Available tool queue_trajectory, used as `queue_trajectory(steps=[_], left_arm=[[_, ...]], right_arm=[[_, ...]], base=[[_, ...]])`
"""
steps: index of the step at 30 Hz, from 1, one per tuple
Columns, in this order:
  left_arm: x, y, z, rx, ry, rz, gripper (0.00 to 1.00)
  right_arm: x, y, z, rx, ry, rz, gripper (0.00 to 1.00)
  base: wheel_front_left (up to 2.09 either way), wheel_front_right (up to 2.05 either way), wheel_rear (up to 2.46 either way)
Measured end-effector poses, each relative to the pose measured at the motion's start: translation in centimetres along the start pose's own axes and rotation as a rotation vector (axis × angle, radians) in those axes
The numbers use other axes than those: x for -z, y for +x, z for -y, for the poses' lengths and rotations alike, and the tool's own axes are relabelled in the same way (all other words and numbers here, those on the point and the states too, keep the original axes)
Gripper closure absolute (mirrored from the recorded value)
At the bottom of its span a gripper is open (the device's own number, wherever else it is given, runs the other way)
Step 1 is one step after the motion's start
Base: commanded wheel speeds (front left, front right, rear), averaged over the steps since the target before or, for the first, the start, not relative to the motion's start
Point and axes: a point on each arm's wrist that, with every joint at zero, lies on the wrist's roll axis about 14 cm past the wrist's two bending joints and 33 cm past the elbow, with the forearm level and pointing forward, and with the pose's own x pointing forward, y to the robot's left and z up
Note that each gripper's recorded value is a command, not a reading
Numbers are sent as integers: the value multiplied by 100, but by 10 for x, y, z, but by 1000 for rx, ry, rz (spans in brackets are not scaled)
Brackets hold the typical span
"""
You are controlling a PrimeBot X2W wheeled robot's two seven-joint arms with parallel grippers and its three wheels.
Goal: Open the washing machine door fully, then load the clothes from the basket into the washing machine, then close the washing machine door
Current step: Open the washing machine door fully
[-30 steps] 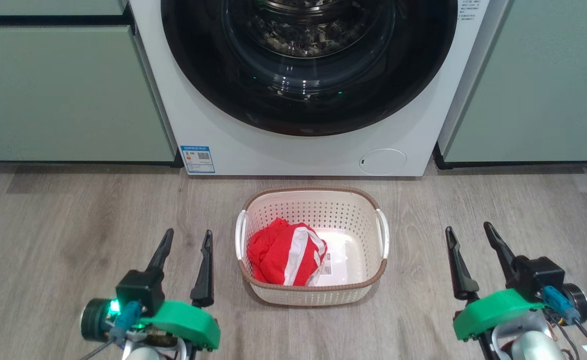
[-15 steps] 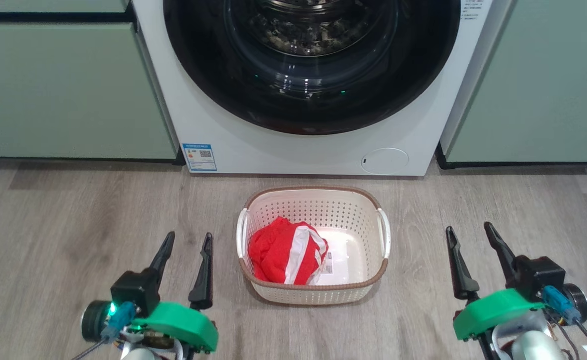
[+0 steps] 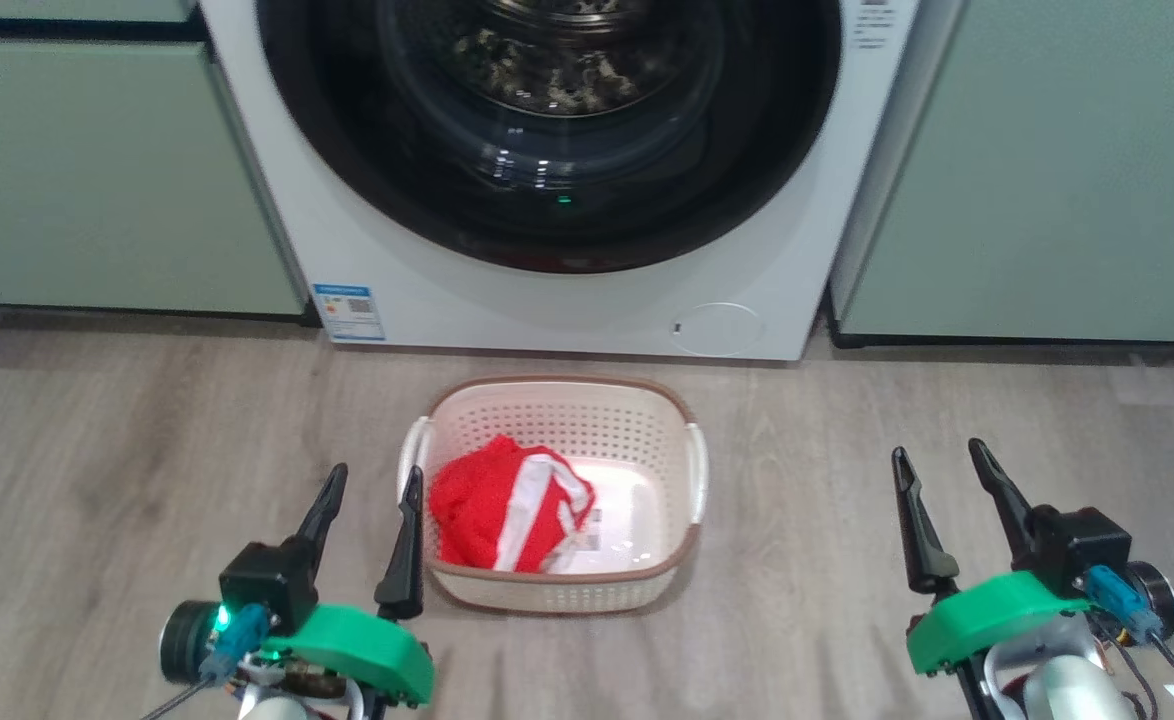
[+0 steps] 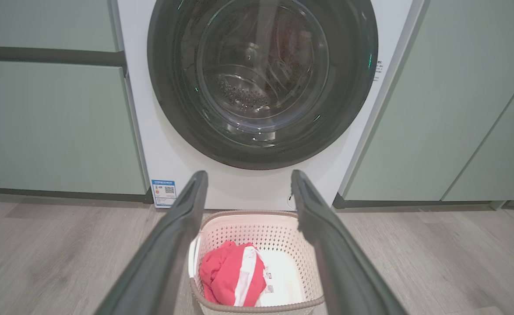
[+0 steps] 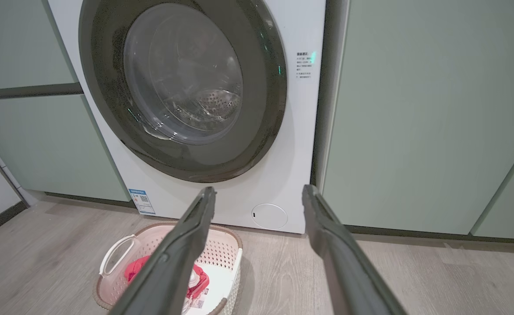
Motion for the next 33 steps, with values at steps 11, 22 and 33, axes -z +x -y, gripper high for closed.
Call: queue_trajectory(steps=[11, 22, 33], left_arm=[[-2, 0, 0, -1, 14, 7, 0], [-9, 1, 3, -6, 50, 32, 0], [-12, 2, 5, -1, 62, 41, 0]], right_arm=[[-1, 1, 2, 7, 17, 5, 0], [2, 1, 3, 10, 21, -5, 0], [0, -1, 6, 17, 21, -1, 0]], base=[[123, 123, -246], [70, 70, -141], [0, 0, 0]])
